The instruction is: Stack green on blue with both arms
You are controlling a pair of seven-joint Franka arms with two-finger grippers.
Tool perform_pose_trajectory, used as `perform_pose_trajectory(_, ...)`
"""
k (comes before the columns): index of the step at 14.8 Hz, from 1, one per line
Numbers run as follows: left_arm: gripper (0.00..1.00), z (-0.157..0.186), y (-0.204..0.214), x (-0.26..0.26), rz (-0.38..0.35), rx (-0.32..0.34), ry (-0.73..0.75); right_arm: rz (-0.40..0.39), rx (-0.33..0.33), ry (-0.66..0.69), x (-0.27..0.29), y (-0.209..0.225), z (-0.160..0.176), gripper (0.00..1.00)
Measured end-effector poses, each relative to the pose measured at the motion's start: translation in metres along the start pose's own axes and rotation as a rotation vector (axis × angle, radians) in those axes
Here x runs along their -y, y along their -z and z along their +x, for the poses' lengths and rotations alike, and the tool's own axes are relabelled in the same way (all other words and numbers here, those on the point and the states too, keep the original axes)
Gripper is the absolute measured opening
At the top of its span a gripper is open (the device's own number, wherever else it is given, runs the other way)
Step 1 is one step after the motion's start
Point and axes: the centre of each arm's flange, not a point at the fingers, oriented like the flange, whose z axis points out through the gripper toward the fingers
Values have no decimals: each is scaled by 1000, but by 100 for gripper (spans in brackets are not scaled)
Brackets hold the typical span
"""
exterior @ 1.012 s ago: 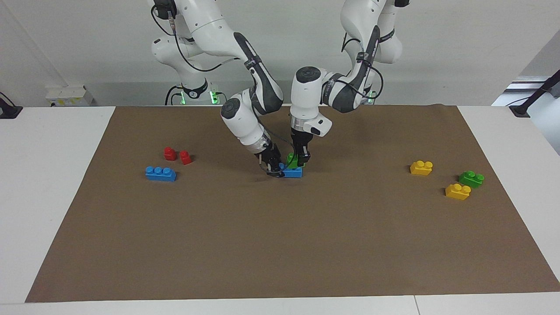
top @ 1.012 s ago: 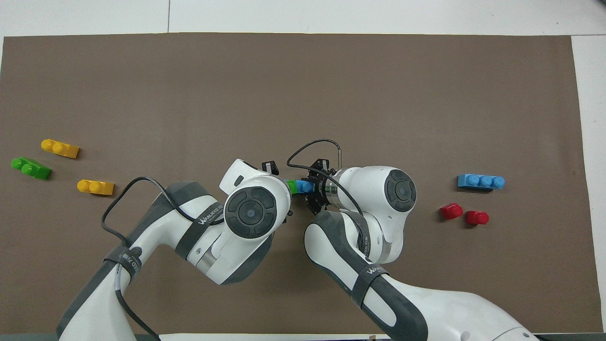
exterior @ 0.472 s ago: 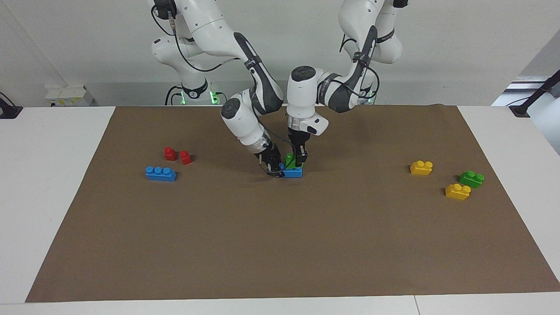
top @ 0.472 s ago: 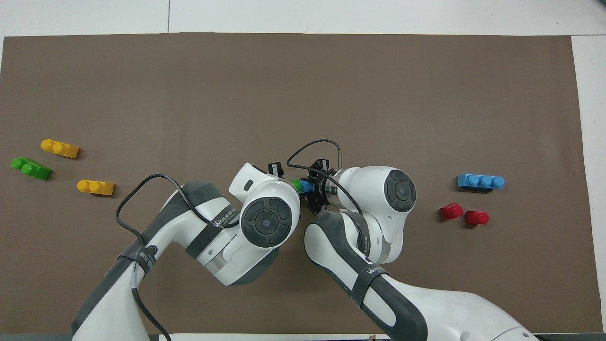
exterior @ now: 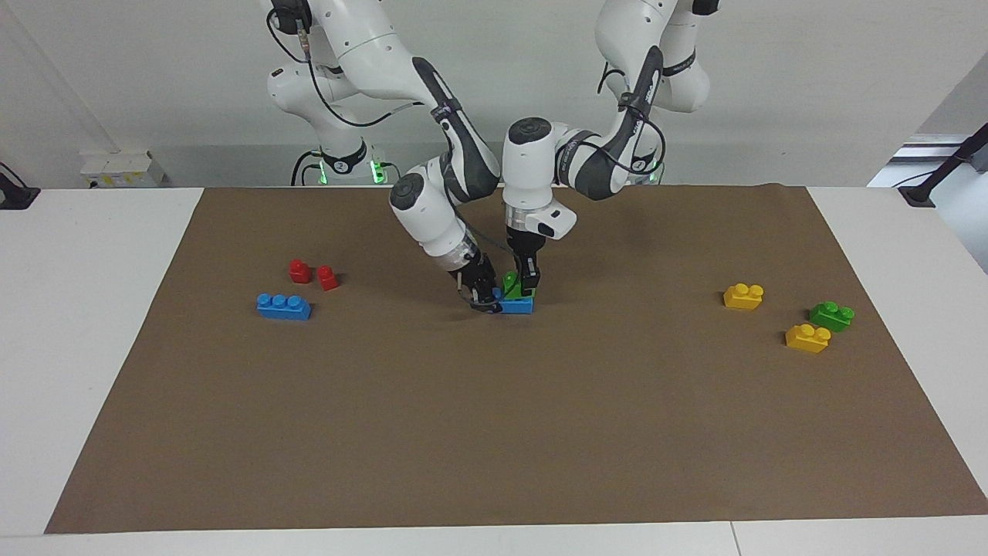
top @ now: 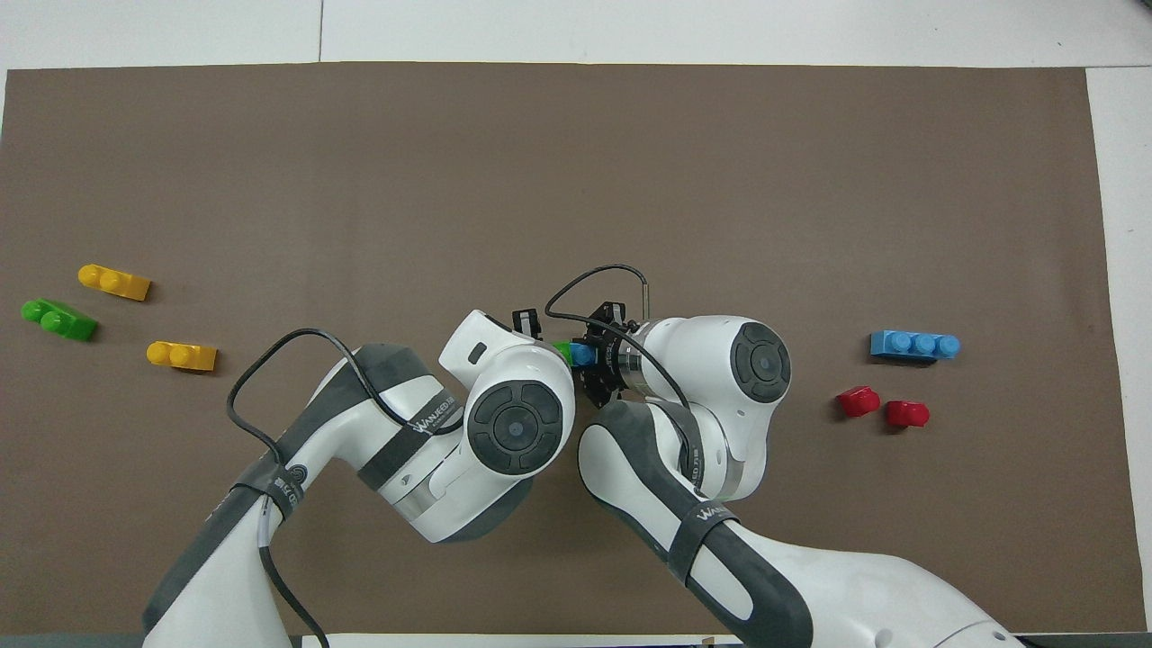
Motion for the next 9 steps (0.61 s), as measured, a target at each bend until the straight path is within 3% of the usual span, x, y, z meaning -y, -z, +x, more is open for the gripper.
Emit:
perform_pose_trajectory(4, 34, -2, -5, 2, -11, -15, -32, 0, 0, 10, 0, 0, 0, 34)
perform_pose_trajectory(5, 39, -3, -8, 3, -12, -20, -37, 0, 0, 9, 0, 0, 0, 34)
perform_pose_trajectory(9, 82, 0, -27, 3, 5, -38, -30, 0, 2, 5, 0, 0, 0, 34)
